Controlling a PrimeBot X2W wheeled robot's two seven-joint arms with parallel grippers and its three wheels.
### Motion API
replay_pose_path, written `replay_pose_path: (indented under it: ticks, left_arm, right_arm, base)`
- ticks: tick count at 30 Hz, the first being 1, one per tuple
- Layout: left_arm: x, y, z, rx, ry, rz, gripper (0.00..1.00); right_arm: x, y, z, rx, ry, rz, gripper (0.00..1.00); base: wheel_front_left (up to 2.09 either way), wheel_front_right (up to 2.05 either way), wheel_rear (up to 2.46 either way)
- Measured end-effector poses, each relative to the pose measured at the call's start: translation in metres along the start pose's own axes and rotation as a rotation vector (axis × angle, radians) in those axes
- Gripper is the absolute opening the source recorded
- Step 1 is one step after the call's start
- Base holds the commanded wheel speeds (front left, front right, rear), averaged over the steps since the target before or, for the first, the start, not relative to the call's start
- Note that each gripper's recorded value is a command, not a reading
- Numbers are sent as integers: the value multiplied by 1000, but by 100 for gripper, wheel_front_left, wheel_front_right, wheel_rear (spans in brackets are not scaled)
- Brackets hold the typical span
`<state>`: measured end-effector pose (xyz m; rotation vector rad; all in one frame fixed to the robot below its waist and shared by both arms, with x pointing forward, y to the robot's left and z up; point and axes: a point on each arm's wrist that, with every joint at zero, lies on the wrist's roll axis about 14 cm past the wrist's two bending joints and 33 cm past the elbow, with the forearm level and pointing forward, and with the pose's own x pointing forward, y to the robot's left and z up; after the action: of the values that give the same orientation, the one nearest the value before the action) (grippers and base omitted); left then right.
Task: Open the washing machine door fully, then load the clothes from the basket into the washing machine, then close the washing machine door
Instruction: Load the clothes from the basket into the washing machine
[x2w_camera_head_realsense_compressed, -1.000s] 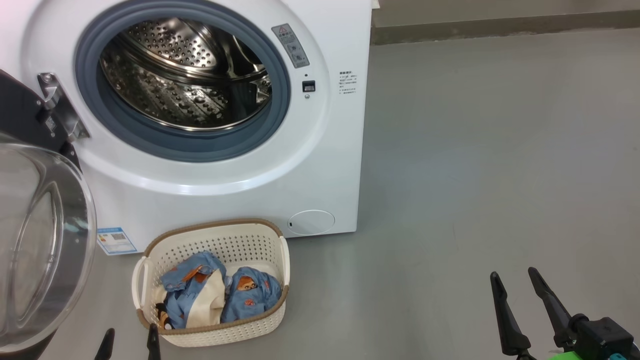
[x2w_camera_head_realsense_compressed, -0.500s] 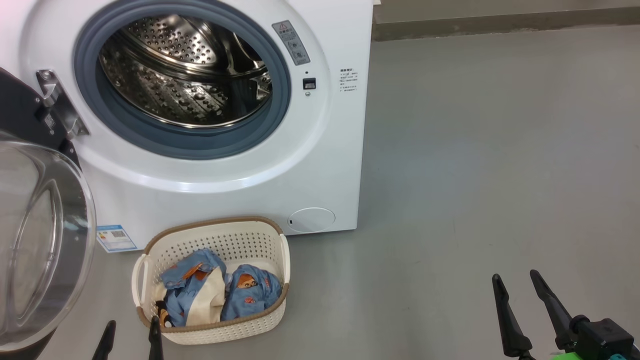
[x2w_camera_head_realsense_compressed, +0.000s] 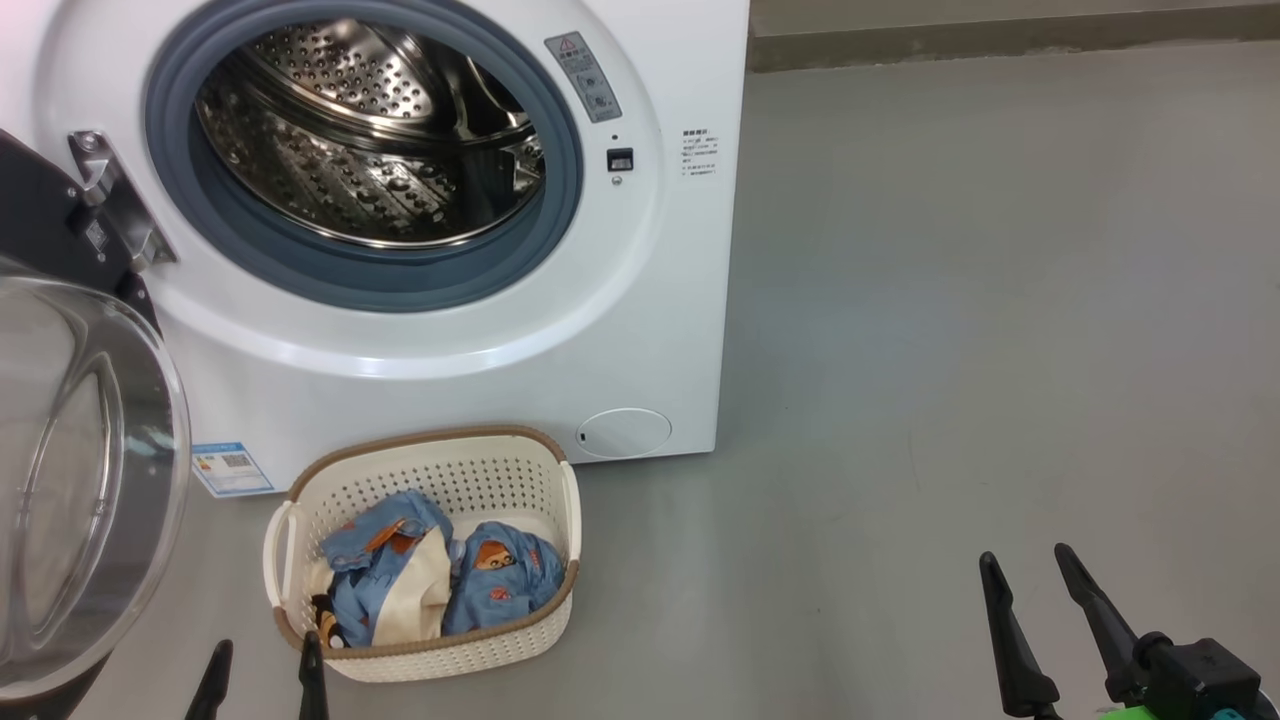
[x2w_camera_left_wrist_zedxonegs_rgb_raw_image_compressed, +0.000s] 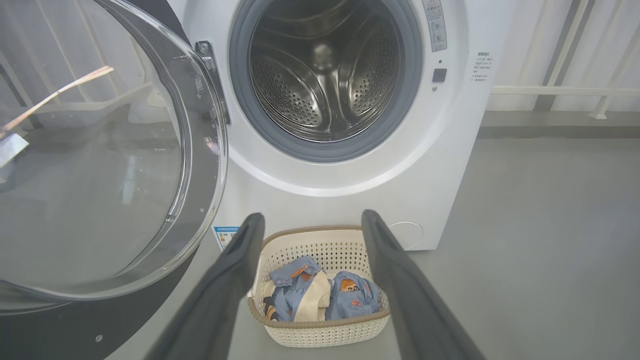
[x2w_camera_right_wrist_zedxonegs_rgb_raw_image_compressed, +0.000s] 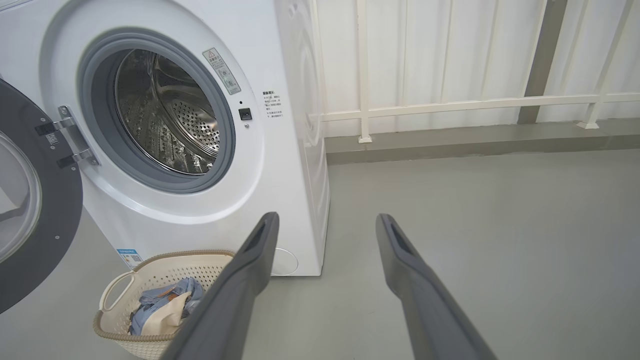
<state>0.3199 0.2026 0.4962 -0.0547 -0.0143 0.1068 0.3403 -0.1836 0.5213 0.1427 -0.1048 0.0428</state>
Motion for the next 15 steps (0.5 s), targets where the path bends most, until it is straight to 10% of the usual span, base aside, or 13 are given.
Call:
replay_pose_path:
  ticks: [15]
  left_arm:
    - [1, 4, -9, -3, 29, 12, 100]
  right_arm:
    - [4, 5, -6, 5, 19, 14, 100]
  base:
    - [74, -74, 0]
